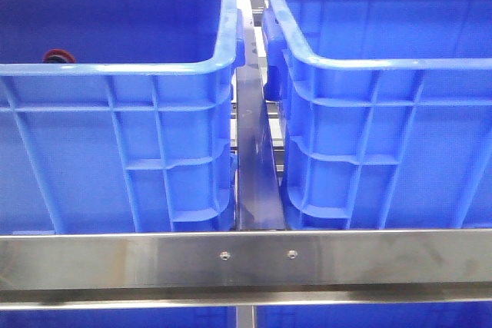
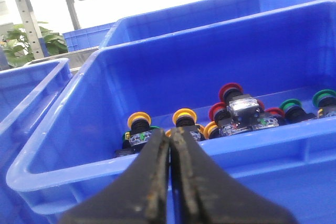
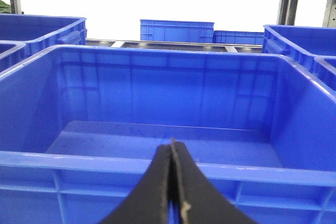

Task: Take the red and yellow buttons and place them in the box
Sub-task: 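Move the left gripper down over the row of push buttons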

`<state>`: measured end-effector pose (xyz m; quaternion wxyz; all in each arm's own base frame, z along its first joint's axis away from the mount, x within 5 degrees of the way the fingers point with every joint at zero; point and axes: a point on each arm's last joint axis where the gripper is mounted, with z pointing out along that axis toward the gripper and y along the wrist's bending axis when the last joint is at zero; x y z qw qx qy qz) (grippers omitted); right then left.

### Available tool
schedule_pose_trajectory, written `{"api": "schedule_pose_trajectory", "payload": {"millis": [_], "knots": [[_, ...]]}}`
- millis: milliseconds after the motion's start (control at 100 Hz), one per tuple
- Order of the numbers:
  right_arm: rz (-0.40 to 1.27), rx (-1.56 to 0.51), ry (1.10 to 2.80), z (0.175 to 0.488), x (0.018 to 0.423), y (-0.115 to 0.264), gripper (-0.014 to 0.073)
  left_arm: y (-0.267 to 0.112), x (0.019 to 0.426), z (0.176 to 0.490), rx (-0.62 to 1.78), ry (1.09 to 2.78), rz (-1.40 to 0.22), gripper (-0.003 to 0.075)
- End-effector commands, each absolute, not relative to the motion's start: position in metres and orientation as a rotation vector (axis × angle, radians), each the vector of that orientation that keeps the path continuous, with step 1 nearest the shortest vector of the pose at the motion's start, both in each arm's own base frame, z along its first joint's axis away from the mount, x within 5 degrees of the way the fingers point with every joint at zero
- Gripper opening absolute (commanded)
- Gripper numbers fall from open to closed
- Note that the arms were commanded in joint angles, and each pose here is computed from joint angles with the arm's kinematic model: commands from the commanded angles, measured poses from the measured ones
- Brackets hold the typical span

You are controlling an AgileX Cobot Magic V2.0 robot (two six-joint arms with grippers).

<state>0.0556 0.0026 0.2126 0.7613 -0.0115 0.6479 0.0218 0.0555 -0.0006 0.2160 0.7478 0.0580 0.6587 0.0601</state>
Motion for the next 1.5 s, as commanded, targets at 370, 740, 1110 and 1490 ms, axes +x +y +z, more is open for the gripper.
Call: {"api": "schedule_pose_trajectory", "payload": {"millis": [370,740,1110,1490], "knots": [[0.045,-0.031,1.301,0.222,0.052,0.003,-0.0069,-0.002,0.049,0.232,0.121,1.286,0.126,-0.0019],[0.045,-0.031,1.301,0.222,0.052,0.003,-0.0069,0.0,0.035,0.316,0.02,1.384,0.017,-0.0019],[0.045,-0.031,1.301,0.222,0.052,0.003,-0.0069,-0.001,0.079,0.392,0.041,1.783,0.025,-0.0019],[0.045,-0.031,1.301,0.222,0.052,0.003,-0.0069,0.0,0.13,0.385,0.049,2.033,0.028,-0.0019]]}}
